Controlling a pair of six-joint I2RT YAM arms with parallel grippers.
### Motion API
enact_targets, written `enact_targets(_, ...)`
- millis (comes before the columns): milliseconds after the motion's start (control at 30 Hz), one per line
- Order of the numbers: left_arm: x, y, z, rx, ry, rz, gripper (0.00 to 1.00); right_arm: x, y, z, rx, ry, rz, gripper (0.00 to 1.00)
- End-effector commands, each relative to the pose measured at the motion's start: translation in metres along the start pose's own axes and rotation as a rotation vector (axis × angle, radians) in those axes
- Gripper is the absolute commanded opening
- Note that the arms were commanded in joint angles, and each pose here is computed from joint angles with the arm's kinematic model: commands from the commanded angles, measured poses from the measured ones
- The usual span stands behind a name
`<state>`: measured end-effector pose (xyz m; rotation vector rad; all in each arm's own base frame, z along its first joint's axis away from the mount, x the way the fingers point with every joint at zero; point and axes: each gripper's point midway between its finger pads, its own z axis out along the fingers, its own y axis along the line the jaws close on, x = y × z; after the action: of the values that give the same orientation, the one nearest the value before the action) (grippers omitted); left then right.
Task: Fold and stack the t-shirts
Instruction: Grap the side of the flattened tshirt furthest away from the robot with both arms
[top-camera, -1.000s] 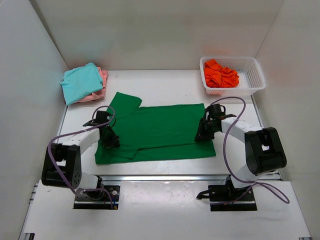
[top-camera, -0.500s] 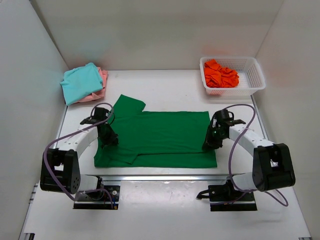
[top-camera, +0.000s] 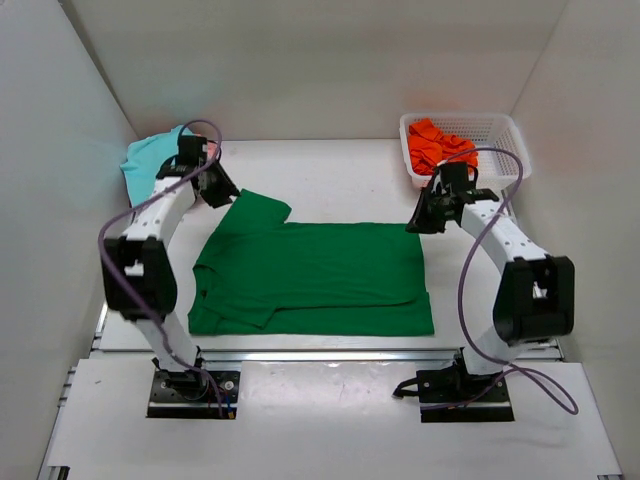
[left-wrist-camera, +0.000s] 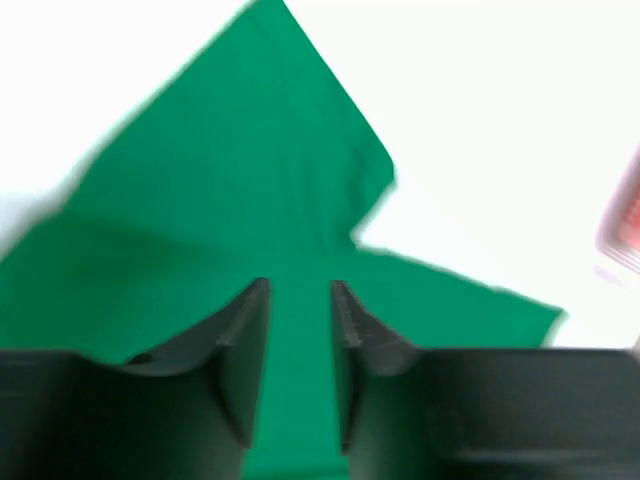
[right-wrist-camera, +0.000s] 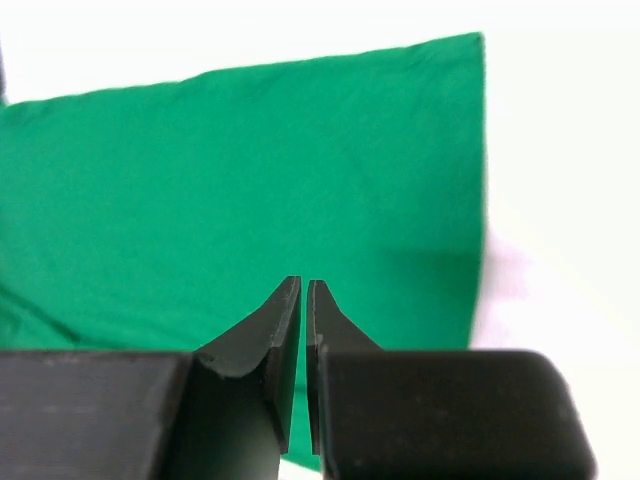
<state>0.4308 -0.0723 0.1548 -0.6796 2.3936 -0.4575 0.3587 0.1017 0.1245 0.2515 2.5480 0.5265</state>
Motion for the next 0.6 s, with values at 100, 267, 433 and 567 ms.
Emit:
enact_targets(100,-0.052,0.013,0.057,-0.081,-0.024,0.101,0.47,-0.033,-0.009,0.018,0.047,-0.030,-0.041,0.05)
enact_targets(267,-0.068,0.026,0.089,-0.137,-0.030,0.117,0.45,-0.037,-0.020,0.031,0.075,-0.004,-0.024,0.07)
enact_targets(433,-0.056,0.048,0.113,-0.223,0.015,0.210,0.50,-0.048,-0.025,0.038,0.088,-0.003,-0.020,0.07)
enact_targets(567,-0.042,0.060,0.126,-0.283,0.057,0.244,0.61,-0.055,-0.029,0.044,0.098,0.006,-0.014,0.07)
